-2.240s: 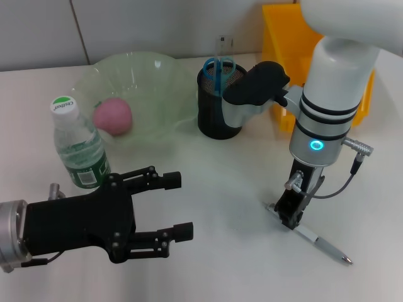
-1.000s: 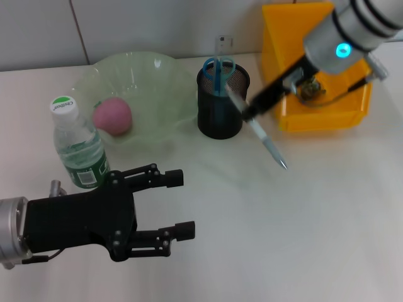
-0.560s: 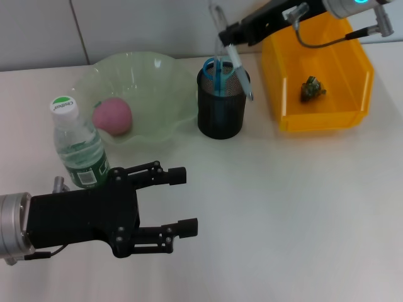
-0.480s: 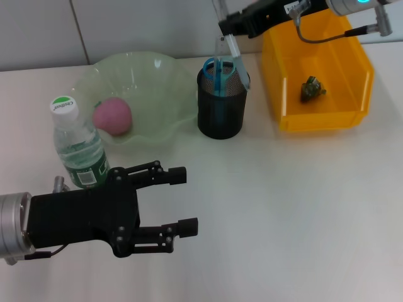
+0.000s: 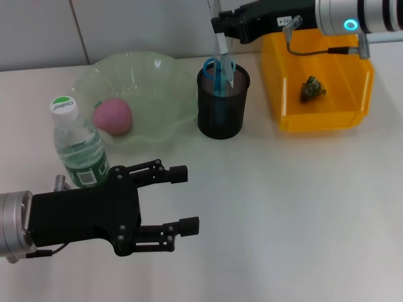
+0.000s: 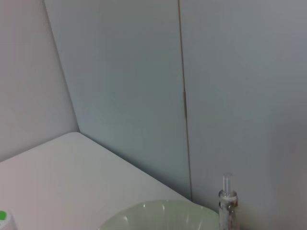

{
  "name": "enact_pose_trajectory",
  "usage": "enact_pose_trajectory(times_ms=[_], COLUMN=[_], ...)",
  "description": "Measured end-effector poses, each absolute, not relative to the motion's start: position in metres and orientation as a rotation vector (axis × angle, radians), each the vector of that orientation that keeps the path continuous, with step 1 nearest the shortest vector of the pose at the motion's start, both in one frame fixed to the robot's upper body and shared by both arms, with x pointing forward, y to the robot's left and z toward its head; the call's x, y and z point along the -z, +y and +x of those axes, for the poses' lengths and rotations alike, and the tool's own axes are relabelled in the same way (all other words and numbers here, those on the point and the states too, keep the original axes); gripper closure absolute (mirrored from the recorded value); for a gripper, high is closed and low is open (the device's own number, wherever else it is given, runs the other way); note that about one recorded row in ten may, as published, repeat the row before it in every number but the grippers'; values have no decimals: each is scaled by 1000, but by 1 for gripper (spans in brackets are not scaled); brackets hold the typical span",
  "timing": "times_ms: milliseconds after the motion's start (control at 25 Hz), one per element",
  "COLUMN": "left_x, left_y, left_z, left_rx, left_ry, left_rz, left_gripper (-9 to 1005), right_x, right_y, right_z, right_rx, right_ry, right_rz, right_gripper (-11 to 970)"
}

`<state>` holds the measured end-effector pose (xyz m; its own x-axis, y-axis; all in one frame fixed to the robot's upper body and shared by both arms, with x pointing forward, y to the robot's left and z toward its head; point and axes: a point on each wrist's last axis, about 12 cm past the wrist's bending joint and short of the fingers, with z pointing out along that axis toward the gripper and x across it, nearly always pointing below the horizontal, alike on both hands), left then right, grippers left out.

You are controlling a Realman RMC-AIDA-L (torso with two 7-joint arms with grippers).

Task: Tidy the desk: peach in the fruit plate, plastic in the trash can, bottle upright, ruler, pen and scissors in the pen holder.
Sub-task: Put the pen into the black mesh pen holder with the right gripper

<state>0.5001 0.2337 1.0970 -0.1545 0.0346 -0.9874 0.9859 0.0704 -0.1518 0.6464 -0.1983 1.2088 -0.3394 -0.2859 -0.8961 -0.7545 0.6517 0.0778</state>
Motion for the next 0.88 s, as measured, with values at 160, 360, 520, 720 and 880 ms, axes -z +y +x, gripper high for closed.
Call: enact_pose_trajectory(times_ms=[160,360,520,720,880], left_x=[-1097,-1097,-1096,-1096,-1096], left_y=[233,233,233,233,233], left_z=[500,500,500,500,499], left_rx=[1252,1253,1253,1254,1255], left_ry=[1380,1380,1380,1381,1383], left_rz=[1110,1109,1109,1110,1108], left_gripper=[183,182,182,182,182], right_x=[-1201,-1191,-1183,-1172,-1162], right_y=[-198,-198,-198,-198,-200], right_z=[648,651,651,651,651], right_rx=[-623,-625,-633,-630,-609], right_ry=[1892,1867,1832,1830,1845], right_rz=[-816,-812,-816,-819,-817], right_gripper=[784,778,774,768,763])
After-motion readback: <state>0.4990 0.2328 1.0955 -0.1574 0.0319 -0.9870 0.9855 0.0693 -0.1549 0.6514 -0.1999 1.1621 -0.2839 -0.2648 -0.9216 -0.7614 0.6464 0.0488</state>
